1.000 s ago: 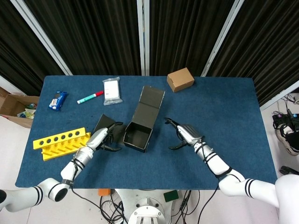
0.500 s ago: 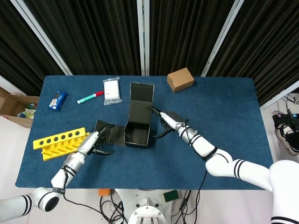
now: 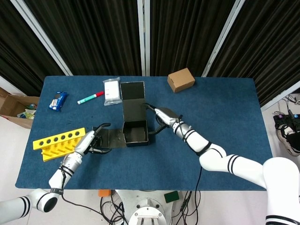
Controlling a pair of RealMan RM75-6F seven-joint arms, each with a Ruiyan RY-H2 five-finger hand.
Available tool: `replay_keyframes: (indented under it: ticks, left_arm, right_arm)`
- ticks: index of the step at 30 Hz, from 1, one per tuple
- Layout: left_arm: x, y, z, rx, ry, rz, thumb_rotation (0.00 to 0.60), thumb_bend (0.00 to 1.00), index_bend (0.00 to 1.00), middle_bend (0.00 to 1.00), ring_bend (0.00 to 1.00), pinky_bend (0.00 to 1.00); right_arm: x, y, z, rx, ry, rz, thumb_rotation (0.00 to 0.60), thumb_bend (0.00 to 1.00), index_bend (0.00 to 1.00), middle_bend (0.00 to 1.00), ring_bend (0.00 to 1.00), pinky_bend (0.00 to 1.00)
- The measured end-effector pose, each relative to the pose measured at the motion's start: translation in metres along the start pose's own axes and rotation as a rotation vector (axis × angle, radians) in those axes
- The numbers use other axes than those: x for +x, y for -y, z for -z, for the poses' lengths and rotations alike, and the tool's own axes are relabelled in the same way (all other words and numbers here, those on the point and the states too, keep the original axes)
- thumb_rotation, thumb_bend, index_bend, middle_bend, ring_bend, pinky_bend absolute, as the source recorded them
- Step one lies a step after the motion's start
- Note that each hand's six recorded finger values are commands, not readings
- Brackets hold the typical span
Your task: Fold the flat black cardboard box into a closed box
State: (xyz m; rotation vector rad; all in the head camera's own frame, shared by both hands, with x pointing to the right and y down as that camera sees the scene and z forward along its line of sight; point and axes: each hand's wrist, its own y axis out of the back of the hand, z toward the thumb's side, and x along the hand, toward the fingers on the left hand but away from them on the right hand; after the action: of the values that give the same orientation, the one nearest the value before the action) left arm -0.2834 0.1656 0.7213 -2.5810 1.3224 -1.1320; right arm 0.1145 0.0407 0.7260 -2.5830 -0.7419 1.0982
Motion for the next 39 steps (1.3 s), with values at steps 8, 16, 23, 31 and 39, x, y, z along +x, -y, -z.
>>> replay_keyframes:
  ticks: [8, 16, 23, 31, 39]
  left_arm:
    - [-0.002, -0.007, -0.002, 0.011, 0.014, -0.020, 0.564, 0.14, 0.11, 0.11, 0.65, 0.95]
    - [-0.006, -0.009, -0.011, 0.008, 0.044, -0.035, 0.561, 0.14, 0.11, 0.11, 0.65, 0.95]
    - [-0.013, -0.014, -0.015, 0.004, 0.065, -0.056, 0.561, 0.14, 0.11, 0.11, 0.65, 0.95]
    - [-0.021, -0.019, -0.014, -0.012, 0.075, -0.081, 0.563, 0.14, 0.11, 0.11, 0.65, 0.95]
    - [-0.030, -0.022, -0.016, -0.025, 0.096, -0.111, 0.565, 0.14, 0.13, 0.14, 0.65, 0.95]
  right_arm:
    - [0.044, 0.008, 0.039, -0.114, 0.046, 0.067, 0.600, 0.00, 0.00, 0.10, 0.75, 0.97]
    - [0.043, 0.045, 0.041, -0.257, 0.074, 0.048, 0.600, 0.00, 0.00, 0.09, 0.75, 0.98]
    - [0.029, 0.076, 0.031, -0.288, 0.086, 0.049, 0.600, 0.00, 0.00, 0.09, 0.75, 0.98]
    - [0.011, 0.093, 0.022, -0.306, 0.098, 0.088, 0.600, 0.00, 0.00, 0.12, 0.75, 0.98]
    - [-0.008, 0.105, 0.010, -0.329, 0.095, 0.179, 0.600, 0.14, 0.29, 0.44, 0.79, 1.00]
